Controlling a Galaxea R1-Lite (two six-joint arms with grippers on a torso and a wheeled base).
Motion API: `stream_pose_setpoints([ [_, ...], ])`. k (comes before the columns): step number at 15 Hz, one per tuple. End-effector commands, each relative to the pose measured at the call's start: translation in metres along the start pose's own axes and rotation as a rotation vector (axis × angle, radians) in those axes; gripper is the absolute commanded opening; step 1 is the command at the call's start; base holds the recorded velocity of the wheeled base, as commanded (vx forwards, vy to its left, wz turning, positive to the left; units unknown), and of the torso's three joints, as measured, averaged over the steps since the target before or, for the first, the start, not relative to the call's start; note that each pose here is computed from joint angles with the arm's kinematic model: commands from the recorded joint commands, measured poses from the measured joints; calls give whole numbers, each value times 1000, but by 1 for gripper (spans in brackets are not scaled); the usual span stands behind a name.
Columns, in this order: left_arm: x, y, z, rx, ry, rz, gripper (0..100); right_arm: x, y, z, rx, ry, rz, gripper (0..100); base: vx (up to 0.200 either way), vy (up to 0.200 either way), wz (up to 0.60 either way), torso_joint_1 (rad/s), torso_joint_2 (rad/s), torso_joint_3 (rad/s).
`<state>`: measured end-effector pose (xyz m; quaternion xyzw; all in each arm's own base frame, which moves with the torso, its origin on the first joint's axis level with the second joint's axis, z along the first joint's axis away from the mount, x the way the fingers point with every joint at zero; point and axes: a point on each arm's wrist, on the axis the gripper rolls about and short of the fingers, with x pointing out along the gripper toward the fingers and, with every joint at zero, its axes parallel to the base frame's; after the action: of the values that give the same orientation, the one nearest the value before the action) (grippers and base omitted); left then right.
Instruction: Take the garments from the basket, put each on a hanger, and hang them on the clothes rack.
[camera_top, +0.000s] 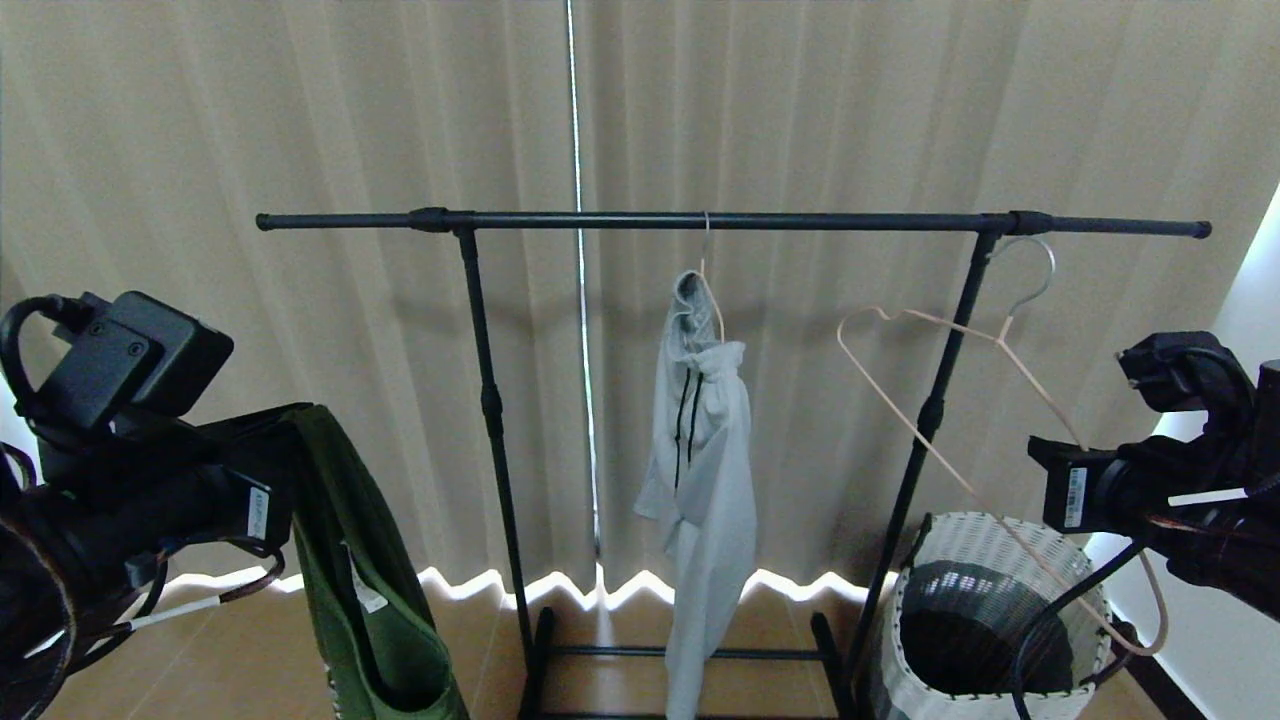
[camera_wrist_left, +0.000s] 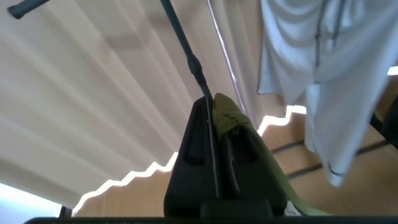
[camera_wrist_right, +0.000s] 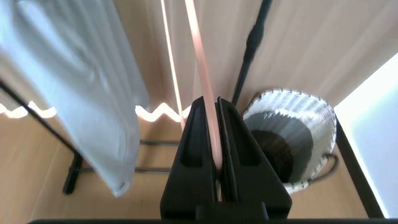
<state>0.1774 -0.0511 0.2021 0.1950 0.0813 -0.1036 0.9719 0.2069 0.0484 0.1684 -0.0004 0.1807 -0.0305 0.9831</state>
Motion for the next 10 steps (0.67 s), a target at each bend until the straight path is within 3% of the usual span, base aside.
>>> stream_pose_setpoints([
  [1, 1, 0, -1, 0, 4, -2, 0, 0, 2, -1, -3, 2, 6, 0, -200, 0, 0, -2, 7, 2],
  [4, 0, -2, -5, 4, 17, -6, 0, -2, 8, 2, -4, -14, 38, 0, 0, 0, 0, 0, 0, 0],
  [6, 4, -3, -6, -4, 31, -11, 0, -4, 16, 7, 9, -79, 84, 0, 0, 0, 0, 0, 0, 0],
  [10, 26, -17, -10, -39, 97, -39, 0, -17, 43, 8, 24, -119, 245, 0, 0, 0, 0, 0, 0, 0],
])
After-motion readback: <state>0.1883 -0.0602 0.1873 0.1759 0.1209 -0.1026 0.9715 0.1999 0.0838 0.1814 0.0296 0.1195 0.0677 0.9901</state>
